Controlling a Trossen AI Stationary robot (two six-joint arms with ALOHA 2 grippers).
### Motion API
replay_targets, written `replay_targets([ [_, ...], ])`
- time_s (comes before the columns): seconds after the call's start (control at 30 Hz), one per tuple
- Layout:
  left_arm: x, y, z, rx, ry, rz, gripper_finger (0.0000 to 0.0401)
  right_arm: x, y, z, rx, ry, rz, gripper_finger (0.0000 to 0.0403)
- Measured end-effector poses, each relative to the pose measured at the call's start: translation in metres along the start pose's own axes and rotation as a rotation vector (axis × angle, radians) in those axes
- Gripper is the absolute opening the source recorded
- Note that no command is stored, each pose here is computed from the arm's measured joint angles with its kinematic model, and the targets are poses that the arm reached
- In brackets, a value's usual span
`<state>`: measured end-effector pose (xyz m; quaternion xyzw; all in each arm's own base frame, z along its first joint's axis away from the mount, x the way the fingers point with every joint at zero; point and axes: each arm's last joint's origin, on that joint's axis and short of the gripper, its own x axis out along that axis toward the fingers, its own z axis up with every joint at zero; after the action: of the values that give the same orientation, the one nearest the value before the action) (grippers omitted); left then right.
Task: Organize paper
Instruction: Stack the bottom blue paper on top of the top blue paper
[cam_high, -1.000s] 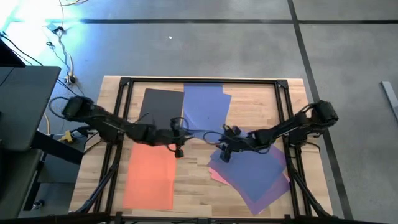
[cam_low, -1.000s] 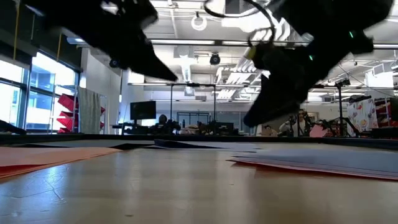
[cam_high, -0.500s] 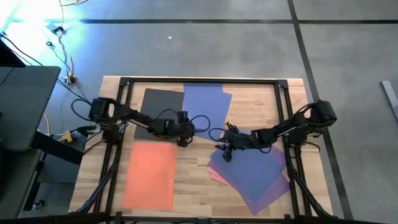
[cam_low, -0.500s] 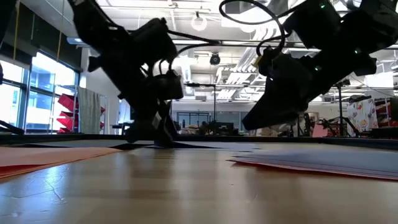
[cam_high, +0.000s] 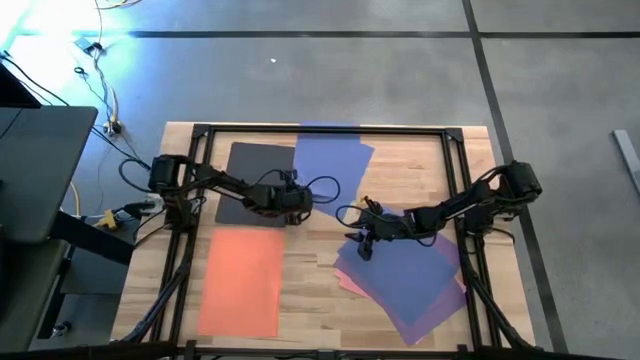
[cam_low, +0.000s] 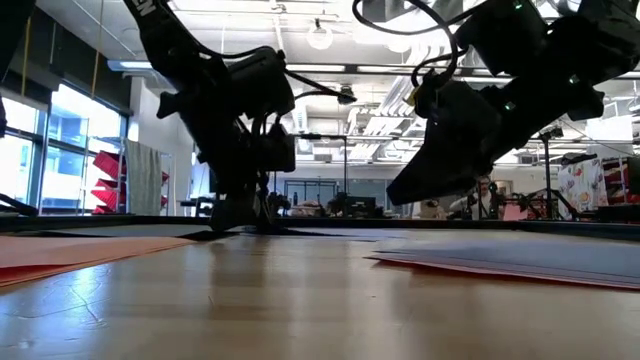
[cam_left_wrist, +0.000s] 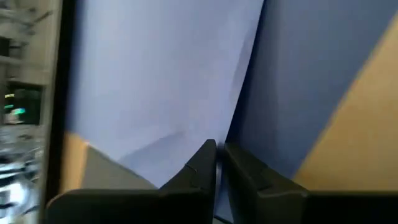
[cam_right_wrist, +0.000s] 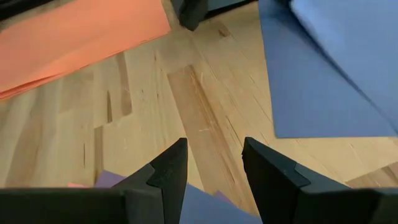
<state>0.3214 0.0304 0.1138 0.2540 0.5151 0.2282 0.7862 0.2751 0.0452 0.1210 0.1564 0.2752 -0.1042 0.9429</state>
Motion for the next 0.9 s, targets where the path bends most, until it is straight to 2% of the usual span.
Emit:
replay_targets([
  [0.13, -0.007, -0.008, 0.002, -0.002, -0.012, 0.033, 0.0, 0.0, 0.0, 0.003, 0.006, -0.031, -0.007, 0.0139],
  [0.3, -0.021, -0.022, 0.006, -0.075, -0.042, 0.132, 0.0, 0.009, -0.009, -0.001, 0.023, -0.031, -0.08, 0.0135],
  [0.4, -0.03, -0.027, 0.012, -0.033, -0.055, 0.167, 0.0, 0.023, -0.014, -0.003, 0.034, -0.005, -0.115, 0.0127],
  [0.67, -0.059, -0.023, 0.032, -0.035, -0.098, 0.313, 0.0, 0.055, -0.016, -0.002, -0.006, -0.03, -0.28, 0.0099],
  [0.9, -0.085, -0.018, 0.038, -0.051, -0.153, 0.342, 0.0, 0.053, -0.023, -0.007, -0.021, 0.123, -0.265, 0.0068],
])
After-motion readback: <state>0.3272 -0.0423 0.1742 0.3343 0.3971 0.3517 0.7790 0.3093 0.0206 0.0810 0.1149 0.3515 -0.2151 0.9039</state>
